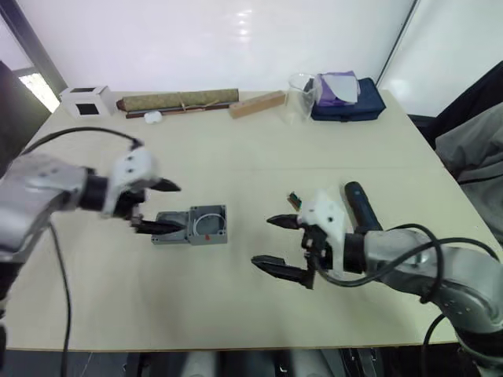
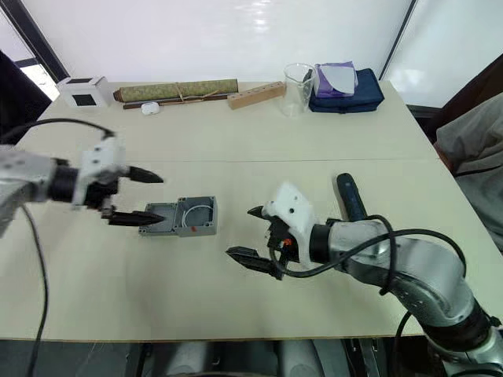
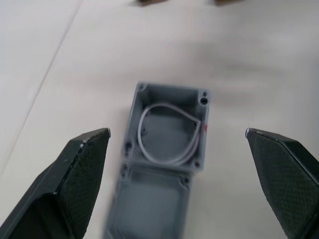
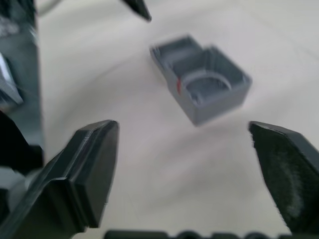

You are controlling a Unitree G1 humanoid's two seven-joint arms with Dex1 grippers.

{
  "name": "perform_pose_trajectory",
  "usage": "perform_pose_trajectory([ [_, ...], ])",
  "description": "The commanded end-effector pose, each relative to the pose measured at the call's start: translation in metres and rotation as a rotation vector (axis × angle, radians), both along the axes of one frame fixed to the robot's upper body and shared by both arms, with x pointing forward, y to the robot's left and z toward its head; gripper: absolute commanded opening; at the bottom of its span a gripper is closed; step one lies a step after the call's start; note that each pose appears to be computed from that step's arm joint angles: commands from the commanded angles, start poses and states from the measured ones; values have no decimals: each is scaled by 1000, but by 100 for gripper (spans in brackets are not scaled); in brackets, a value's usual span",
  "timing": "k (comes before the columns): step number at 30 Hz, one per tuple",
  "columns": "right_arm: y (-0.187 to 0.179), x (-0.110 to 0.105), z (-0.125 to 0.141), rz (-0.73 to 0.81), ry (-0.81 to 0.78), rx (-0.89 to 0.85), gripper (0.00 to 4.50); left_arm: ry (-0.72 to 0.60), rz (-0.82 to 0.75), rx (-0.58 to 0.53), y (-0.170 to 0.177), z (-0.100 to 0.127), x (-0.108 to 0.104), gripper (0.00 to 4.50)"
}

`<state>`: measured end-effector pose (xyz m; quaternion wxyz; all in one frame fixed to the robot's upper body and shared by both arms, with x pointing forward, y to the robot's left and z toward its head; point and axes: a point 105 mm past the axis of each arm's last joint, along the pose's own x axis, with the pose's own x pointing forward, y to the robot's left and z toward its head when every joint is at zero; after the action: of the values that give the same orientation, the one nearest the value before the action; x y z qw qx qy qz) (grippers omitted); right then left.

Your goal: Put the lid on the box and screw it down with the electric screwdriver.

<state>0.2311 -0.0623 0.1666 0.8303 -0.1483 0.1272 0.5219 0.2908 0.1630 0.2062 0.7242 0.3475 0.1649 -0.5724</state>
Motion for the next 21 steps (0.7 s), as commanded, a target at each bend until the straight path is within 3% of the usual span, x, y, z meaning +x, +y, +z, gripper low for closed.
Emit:
perform_pose_trajectory([
  [1, 5, -2, -1, 15, -53, -9, 450, -14, -107, 103, -12, -7, -2, 446],
  [5, 8, -1, -9, 6, -69, -12, 450, -6, -150, 134, -29, -15, 4, 446],
  [8, 12, -4, -18, -38, -74, 16, 450, 41, -181, 225, -44, -34, 6, 446],
  [12, 18, -4, -19, -64, -87, 38, 450, 43, -171, 317, -39, -51, 9, 446],
  [21, 16, -2, -18, -86, -94, 38, 450, 86, -131, 348, -28, -57, 4, 446],
])
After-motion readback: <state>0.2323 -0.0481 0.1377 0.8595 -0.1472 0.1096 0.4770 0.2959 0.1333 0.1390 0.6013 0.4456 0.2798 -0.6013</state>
